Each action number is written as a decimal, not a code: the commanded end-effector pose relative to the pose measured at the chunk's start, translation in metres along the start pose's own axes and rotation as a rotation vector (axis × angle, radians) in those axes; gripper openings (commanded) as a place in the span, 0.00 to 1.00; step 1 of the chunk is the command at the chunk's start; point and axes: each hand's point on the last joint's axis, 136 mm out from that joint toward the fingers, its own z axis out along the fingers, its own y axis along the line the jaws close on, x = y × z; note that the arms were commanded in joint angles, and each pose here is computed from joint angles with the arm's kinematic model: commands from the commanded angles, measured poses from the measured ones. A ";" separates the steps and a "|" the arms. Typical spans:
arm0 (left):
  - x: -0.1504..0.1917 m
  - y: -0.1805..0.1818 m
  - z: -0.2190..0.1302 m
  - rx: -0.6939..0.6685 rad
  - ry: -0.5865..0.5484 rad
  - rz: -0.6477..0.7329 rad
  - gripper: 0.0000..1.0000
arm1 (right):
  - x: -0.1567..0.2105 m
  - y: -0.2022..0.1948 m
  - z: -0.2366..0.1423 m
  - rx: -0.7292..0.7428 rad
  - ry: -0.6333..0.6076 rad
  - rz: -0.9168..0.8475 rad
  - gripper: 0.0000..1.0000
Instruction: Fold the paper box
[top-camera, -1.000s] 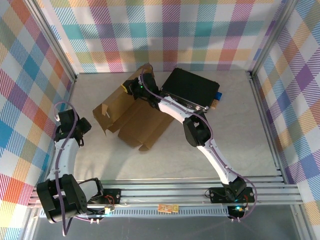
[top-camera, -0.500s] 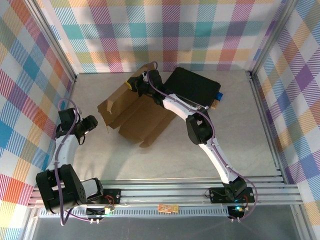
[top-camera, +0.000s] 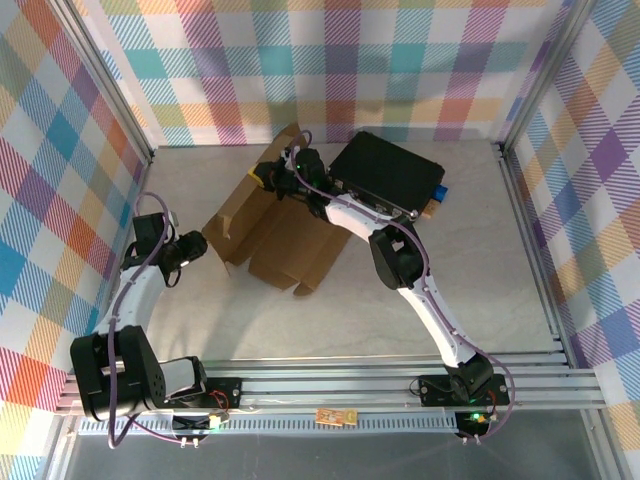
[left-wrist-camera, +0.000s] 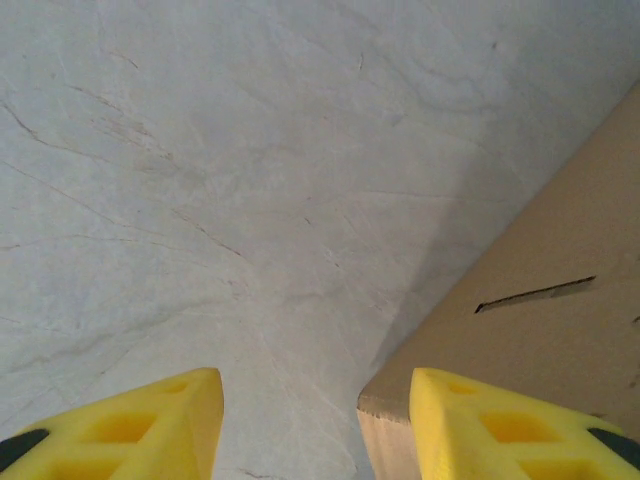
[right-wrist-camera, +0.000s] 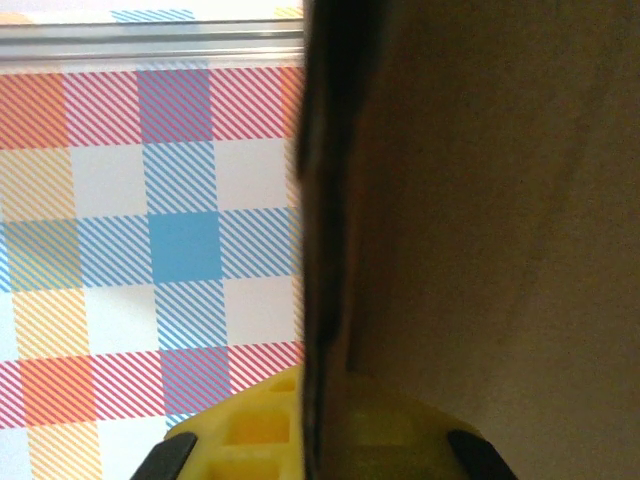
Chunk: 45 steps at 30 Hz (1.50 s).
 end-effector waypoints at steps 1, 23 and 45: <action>0.014 0.005 -0.006 -0.023 0.030 -0.013 0.51 | -0.004 -0.021 -0.011 0.063 0.004 -0.017 0.00; 0.041 -0.049 -0.002 0.135 0.037 0.197 0.55 | 0.002 -0.025 -0.015 0.054 0.015 -0.006 0.00; 0.051 -0.099 0.005 0.277 0.029 0.384 0.56 | 0.005 -0.034 -0.014 0.047 0.031 -0.001 0.00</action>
